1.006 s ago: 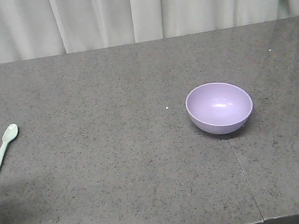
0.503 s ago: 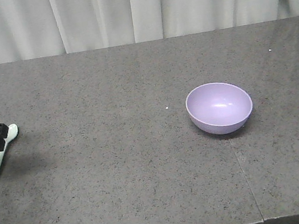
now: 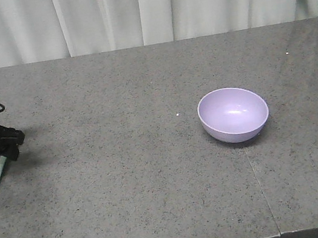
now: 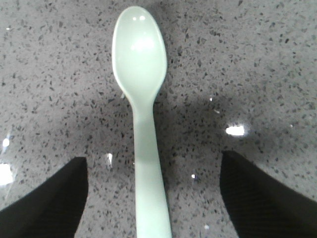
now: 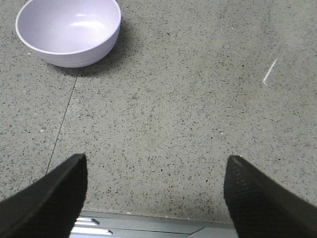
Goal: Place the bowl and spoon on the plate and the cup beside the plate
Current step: 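Lower the left gripper over the pale green spoon handle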
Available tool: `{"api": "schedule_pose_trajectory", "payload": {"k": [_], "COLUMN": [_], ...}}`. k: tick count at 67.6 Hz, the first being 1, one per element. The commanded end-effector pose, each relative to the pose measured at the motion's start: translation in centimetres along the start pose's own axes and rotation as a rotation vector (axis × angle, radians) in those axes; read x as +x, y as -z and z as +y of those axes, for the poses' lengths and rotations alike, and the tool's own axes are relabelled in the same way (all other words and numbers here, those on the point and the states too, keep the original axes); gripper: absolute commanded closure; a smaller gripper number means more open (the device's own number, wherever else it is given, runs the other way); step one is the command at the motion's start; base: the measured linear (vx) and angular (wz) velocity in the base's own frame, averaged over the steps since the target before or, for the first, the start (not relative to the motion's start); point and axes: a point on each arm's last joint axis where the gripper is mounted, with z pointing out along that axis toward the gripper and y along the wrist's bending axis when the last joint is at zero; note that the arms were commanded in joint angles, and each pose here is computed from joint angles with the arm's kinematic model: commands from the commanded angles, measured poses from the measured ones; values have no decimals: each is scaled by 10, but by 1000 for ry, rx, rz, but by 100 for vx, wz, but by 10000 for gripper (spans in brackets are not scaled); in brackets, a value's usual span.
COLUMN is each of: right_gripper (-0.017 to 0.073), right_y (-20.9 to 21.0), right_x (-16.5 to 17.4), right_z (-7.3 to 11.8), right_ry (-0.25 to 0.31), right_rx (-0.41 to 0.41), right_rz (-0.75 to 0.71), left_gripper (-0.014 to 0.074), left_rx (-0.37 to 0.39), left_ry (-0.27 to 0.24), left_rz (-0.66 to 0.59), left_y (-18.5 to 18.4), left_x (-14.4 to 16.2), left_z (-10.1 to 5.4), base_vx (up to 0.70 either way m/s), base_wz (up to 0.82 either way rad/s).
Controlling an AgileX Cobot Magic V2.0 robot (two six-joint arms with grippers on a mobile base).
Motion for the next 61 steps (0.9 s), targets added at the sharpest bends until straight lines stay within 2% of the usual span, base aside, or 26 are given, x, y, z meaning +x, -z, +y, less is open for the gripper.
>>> {"api": "schedule_pose_trajectory", "payload": {"k": [1,29,46,61], "right_gripper": [-2,25,50,62], "right_y": [5,5,5,5], "right_x": [-13,-10,-10,-10], "right_z": [-1,0,0,0], "right_ry": [11,11,11,11], "right_rx": [5,2,1,1], "right_rz": [-76,-46,-39,-39], "left_gripper": [71,76,160,200], "left_rx": [-20,-20,-22,-23], "left_ry": [-3,-6,-6,-6], "left_rz": [-91,-88,-100,-104], "left_y": [22,8,8,8], "left_x": [-7,-11,-12,-13], "left_z": [3,3,3,3], "base_vx": [0,0,0,0], "base_wz": [0,0,0,0]}}
